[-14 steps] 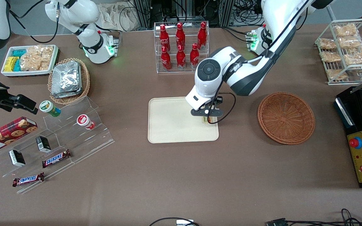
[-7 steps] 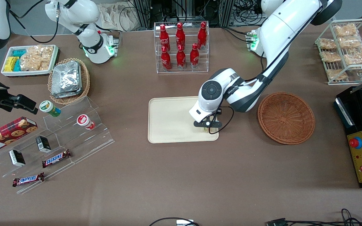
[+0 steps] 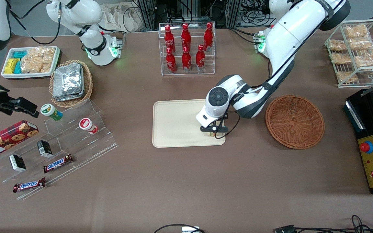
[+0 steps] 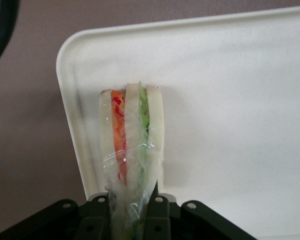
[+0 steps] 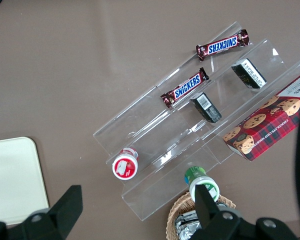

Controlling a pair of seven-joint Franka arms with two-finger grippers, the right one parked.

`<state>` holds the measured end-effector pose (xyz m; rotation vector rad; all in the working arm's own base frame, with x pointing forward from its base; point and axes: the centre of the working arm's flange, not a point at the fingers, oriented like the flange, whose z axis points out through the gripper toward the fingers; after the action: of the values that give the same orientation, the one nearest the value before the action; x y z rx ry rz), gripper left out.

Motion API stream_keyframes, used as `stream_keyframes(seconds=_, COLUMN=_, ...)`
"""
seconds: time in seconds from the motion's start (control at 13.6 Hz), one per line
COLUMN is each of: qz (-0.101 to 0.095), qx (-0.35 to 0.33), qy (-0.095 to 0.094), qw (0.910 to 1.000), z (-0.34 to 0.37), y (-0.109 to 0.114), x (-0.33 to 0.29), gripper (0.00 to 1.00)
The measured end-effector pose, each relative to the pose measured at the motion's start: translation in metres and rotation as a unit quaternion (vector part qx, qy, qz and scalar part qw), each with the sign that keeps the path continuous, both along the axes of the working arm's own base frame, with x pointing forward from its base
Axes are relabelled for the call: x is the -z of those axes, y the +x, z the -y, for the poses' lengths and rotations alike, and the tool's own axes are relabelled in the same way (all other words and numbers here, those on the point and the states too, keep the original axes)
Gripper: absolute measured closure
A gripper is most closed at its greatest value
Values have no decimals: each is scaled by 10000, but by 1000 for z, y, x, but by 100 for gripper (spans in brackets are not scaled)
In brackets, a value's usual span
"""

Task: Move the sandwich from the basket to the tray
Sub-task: 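Lower the held sandwich onto the cream tray, then open the left gripper to release the sandwich on the tray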

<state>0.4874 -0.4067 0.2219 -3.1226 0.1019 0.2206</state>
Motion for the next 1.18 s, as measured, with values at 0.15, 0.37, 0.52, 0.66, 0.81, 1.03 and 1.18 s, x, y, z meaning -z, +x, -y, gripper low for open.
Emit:
stream_keyframes(seconds=0.15, qz=-6, qx=-50, qy=13, qw=10000, z=0, y=-1, x=1, gripper=55)
stream_keyframes(seconds=0.37, qz=-1, qx=-85, qy=14, qw=10000, z=0, y=-1, x=1, gripper=24)
stream_keyframes(seconds=0.52, qz=0, qx=-98, qy=15, qw=10000, z=-1, y=-1, x=1, gripper=2)
stream_keyframes(seconds=0.66, qz=1, qx=-103, qy=15, qw=9999, z=-1, y=0, x=1, gripper=0)
stream_keyframes(seconds=0.81, qz=8, qx=-111, qy=14, qw=9999, z=-1, y=0, x=0, gripper=0)
stream_keyframes(seconds=1.03, qz=78, qx=-200, qy=-13, qw=9998, z=-1, y=6, x=-7, gripper=0)
stream_keyframes(seconds=1.18, qz=143, qx=-260, qy=82, qw=9995, z=-5, y=18, x=-27, gripper=0)
